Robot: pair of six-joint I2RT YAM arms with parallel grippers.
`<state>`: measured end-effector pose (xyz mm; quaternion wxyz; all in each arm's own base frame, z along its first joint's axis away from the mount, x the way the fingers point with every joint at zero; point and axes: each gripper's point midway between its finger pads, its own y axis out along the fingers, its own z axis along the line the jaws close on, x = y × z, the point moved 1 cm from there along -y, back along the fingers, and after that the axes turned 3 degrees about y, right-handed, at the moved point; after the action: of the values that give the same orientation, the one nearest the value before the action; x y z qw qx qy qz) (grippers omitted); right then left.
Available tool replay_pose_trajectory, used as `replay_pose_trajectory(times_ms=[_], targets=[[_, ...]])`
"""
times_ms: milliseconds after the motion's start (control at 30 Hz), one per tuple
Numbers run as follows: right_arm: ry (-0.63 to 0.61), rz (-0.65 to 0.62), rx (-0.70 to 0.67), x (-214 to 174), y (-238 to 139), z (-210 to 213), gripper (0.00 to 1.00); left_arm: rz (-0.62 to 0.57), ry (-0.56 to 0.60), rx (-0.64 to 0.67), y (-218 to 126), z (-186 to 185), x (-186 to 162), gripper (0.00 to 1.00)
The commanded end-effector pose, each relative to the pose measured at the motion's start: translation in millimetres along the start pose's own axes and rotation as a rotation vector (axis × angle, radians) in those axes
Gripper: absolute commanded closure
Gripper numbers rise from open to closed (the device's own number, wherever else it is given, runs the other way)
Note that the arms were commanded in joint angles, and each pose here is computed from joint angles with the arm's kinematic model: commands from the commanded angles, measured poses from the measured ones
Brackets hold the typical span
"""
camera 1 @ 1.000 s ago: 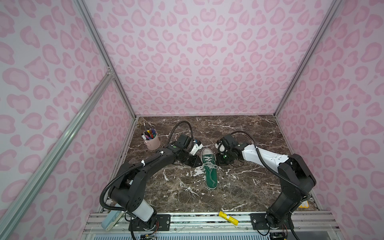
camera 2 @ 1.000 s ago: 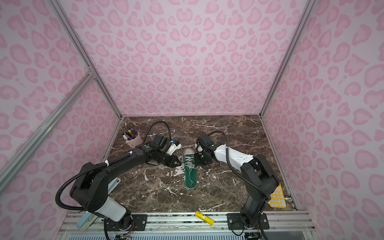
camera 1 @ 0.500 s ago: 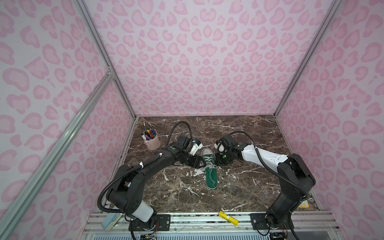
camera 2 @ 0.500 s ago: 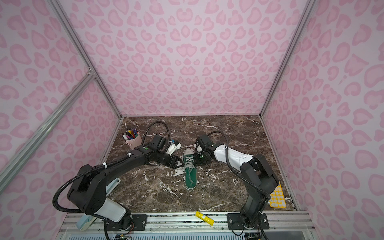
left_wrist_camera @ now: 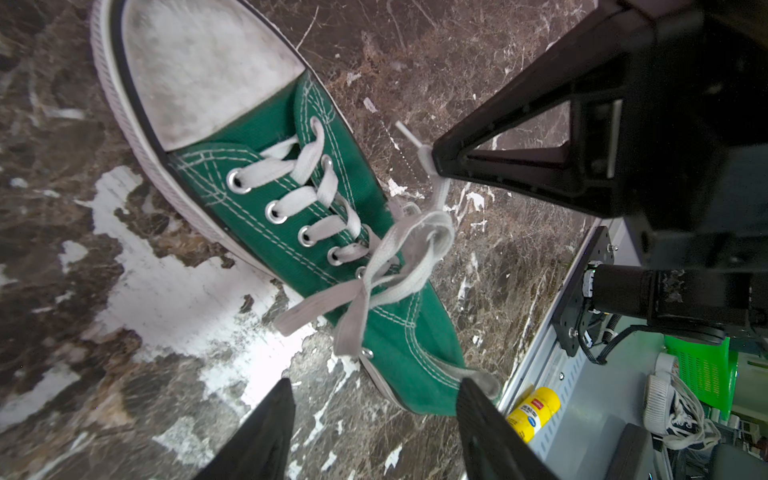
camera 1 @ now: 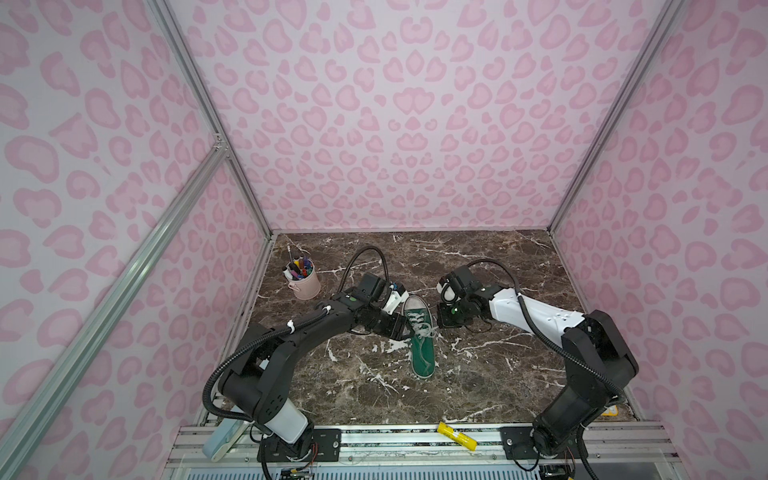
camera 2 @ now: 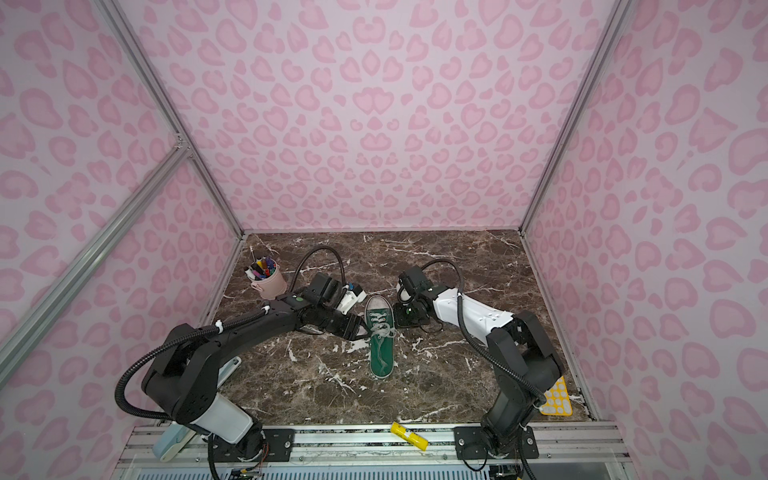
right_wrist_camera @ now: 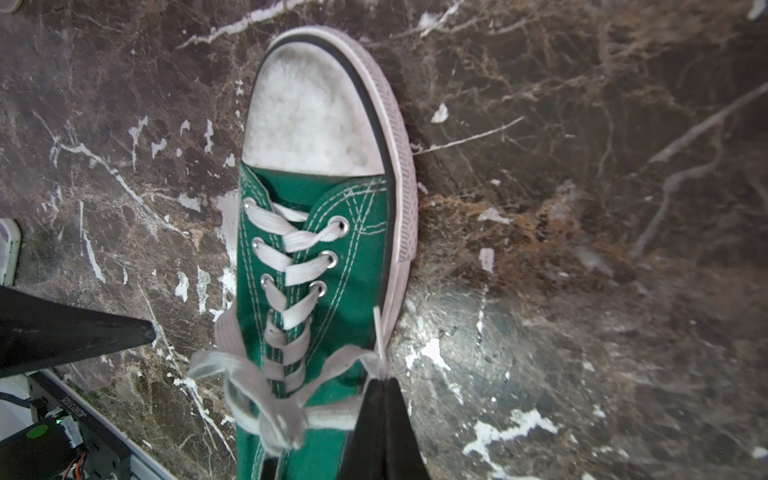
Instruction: Tie the shoes
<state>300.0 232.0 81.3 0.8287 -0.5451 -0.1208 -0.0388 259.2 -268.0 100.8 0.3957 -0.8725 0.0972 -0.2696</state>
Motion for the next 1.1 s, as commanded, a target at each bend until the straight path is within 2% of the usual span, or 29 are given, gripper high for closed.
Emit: replay_pose_trajectory(times_ms=[0, 567, 1067], targets=[[-0.006, 0.006, -0.046, -2.9, -0.8, -8.9, 1.00, -0.024, 0.017, -0.005, 1.1, -1.5, 7.6, 0.36], [0.003, -0.005, -0.099, 5.1, -8.8, -33.2, 1.00, -0.036, 0.028, -0.001, -0.3, -2.9, 13.8, 0.36], [0.038, -0.003, -0.111, 7.3, -5.0, -46.8, 1.00, -0.071, 0.086, 0.050, -0.2, -14.5, 36.5, 0.34]])
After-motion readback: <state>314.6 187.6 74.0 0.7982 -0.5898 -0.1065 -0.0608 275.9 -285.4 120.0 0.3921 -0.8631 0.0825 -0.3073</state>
